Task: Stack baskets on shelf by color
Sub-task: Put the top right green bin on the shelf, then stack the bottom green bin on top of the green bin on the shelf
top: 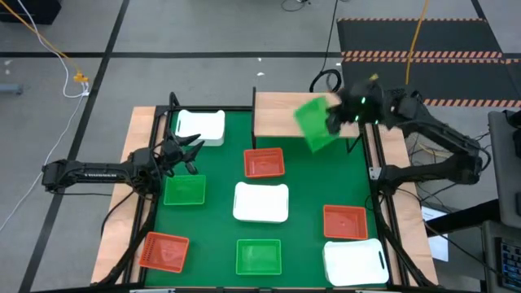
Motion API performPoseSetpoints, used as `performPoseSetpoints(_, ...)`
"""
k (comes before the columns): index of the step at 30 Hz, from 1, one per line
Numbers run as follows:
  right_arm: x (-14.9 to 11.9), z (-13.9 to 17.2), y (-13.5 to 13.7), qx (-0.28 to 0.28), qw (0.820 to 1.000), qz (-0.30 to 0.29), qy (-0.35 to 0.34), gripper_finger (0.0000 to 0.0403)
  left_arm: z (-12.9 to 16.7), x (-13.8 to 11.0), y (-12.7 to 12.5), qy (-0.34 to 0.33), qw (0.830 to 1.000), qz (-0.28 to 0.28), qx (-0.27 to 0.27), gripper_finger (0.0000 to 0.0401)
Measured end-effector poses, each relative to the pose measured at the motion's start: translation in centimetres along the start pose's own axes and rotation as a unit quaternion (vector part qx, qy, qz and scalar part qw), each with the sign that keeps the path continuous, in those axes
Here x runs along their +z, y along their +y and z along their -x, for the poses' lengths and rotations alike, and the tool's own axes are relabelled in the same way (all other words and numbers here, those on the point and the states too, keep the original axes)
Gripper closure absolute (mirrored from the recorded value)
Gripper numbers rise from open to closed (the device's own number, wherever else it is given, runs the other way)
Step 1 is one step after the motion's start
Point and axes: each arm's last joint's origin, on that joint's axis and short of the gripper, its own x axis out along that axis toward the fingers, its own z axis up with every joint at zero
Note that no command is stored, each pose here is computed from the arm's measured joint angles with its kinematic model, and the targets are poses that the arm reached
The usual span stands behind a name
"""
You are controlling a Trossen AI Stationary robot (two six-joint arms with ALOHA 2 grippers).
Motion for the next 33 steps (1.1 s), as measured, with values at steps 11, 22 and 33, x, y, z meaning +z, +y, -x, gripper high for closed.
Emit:
performPoseSetpoints(11,-0.2,-3.3,-9.0,-0.113,0.961,-0.204,0.146,0.0388,0.0,-0.1,0.0,0.005,1.0,0.019,-0.001,0.027)
performPoseSetpoints(22,0.0,-5.1,-11.7,-0.133,0.948,-0.24,0.161,0.0383,0.0,-0.3,-0.1,0.014,0.999,0.033,-0.002,0.027)
performPoseSetpoints(33,0.8,-4.9,-11.9,-0.175,0.953,-0.223,0.105,0.0307,0.0,-0.4,-0.1,0.018,1.0,0.014,-0.003,0.027)
